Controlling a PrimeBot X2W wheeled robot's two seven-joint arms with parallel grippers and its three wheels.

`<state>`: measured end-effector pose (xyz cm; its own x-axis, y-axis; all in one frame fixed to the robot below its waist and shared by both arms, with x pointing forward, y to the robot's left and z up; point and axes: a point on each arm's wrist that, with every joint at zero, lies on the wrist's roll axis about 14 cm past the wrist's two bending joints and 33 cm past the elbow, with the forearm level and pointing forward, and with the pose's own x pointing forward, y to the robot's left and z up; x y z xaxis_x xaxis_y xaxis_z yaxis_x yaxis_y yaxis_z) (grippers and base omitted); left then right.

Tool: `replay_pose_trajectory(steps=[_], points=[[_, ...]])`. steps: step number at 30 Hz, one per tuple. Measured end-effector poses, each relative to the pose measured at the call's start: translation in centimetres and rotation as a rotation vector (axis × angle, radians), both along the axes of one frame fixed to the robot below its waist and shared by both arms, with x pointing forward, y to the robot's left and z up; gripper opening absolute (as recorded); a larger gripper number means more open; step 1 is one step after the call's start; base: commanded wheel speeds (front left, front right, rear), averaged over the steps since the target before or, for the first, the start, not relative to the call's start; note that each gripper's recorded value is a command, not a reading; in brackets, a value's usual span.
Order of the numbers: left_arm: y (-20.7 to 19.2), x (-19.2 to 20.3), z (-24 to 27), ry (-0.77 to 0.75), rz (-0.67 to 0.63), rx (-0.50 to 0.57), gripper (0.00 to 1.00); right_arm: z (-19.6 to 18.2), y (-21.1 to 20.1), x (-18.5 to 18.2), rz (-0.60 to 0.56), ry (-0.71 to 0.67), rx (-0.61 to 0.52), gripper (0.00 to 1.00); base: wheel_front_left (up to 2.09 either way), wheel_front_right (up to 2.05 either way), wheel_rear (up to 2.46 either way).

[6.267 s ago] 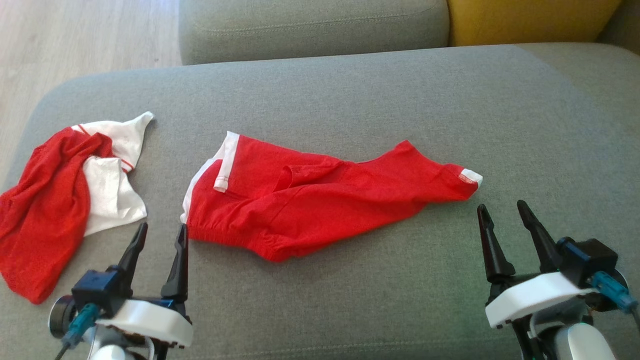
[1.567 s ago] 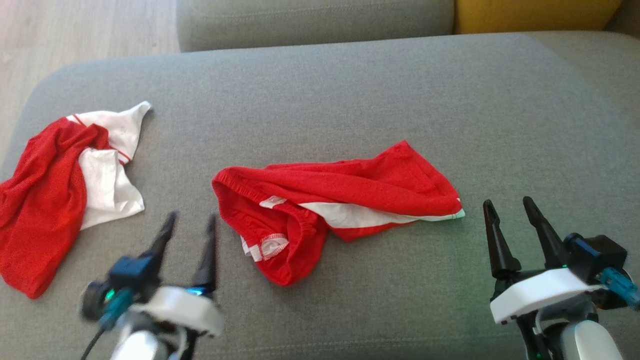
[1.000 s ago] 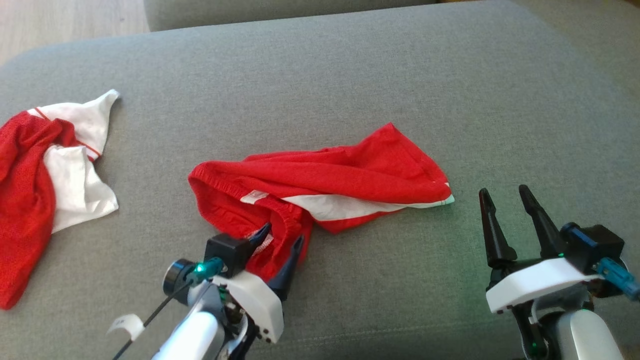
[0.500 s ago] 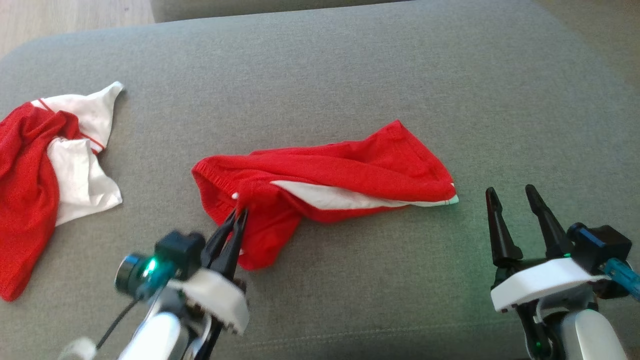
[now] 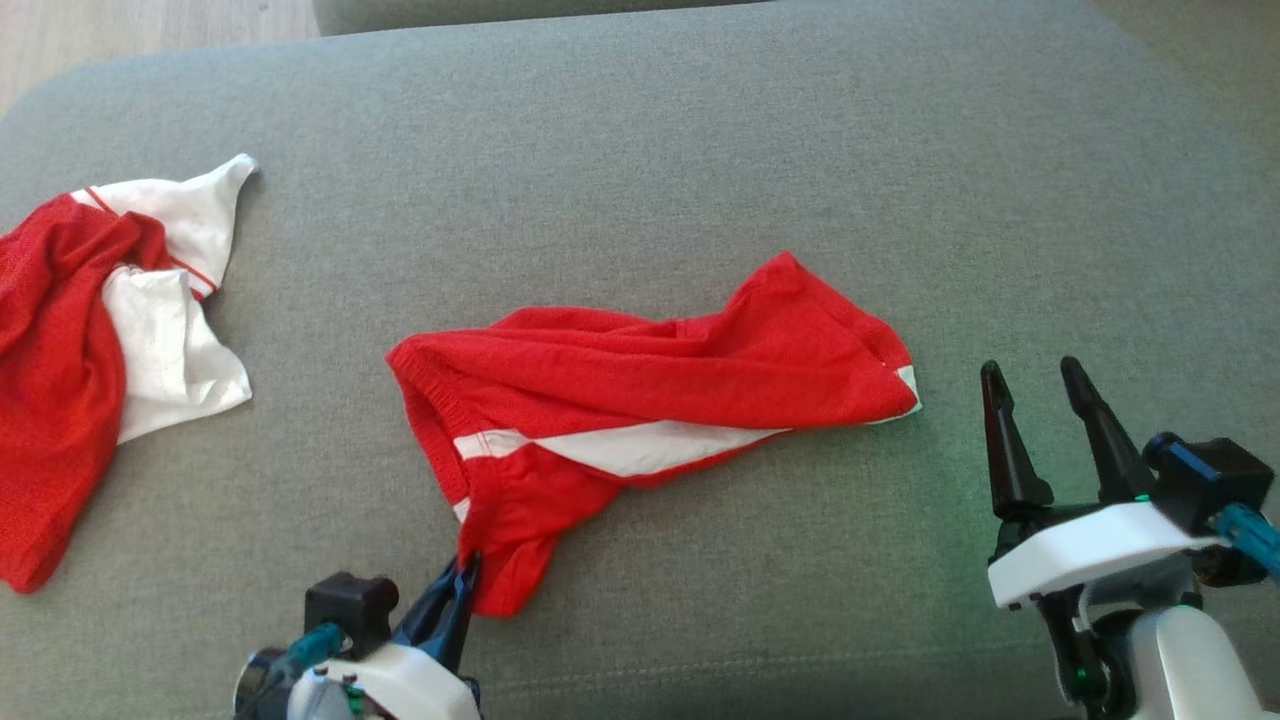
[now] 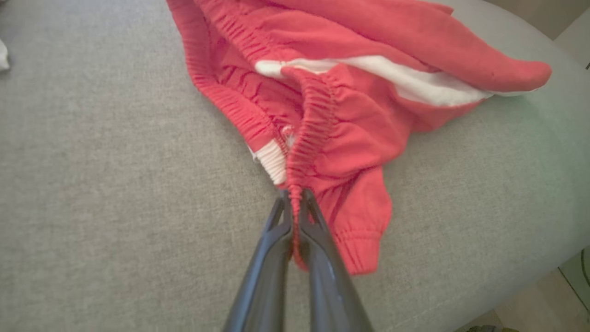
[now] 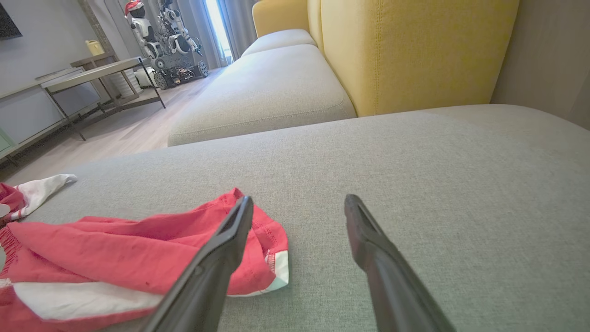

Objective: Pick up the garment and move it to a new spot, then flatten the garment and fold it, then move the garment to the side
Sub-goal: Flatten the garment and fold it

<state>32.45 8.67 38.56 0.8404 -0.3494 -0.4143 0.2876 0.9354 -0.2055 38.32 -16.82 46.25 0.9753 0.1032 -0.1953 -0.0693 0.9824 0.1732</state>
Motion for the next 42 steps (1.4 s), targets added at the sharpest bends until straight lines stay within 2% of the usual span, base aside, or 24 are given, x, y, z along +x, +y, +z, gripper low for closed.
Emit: replay_pose_trajectory(steps=[3, 4, 5, 6, 14, 20, 21, 26, 42], points=[[0.2, -0.5, -0.9, 0.033, 0.010, -0.001, 0.00, 0.2, -0.1, 0.0, -0.004, -0.005, -0.001, 1.00, 0.00, 0.00, 0.00], [0.4, -0.6, -1.2, 0.039, 0.019, 0.000, 0.33, 0.2, -0.2, 0.0, -0.006, -0.006, -0.001, 1.00, 0.00, 0.00, 0.00], [0.7, -0.7, -1.4, 0.048, 0.027, 0.003, 0.93, 0.3, -0.3, 0.0, -0.008, -0.008, -0.001, 1.00, 0.00, 0.00, 0.00], [1.0, -0.7, -1.7, 0.054, 0.040, 0.003, 1.00, 0.3, -0.3, 0.0, -0.009, -0.010, -0.002, 1.00, 0.00, 0.00, 0.00], [1.0, 0.5, 0.5, -0.054, 0.095, -0.041, 1.00, 0.9, -0.4, -0.2, -0.013, -0.027, -0.002, 1.00, 0.00, 0.00, 0.00], [1.9, 3.3, 5.6, -0.252, 0.158, -0.060, 1.00, 1.7, -0.5, -0.4, -0.015, -0.049, -0.002, 1.00, 0.00, 0.00, 0.00], [2.4, 4.2, 7.5, -0.321, 0.176, -0.054, 1.00, 2.0, -0.5, -0.5, -0.015, -0.056, -0.002, 1.00, 0.00, 0.00, 0.00], [4.1, 5.7, 11.0, -0.441, 0.234, -0.037, 1.00, 2.5, -0.3, -0.8, -0.006, -0.067, -0.020, 1.00, 0.00, 0.00, 0.00], [5.0, 5.5, 11.2, -0.452, 0.241, -0.009, 1.00, 2.0, 0.2, -1.7, 0.013, -0.036, -0.033, 1.00, 0.00, 0.00, 0.00]])
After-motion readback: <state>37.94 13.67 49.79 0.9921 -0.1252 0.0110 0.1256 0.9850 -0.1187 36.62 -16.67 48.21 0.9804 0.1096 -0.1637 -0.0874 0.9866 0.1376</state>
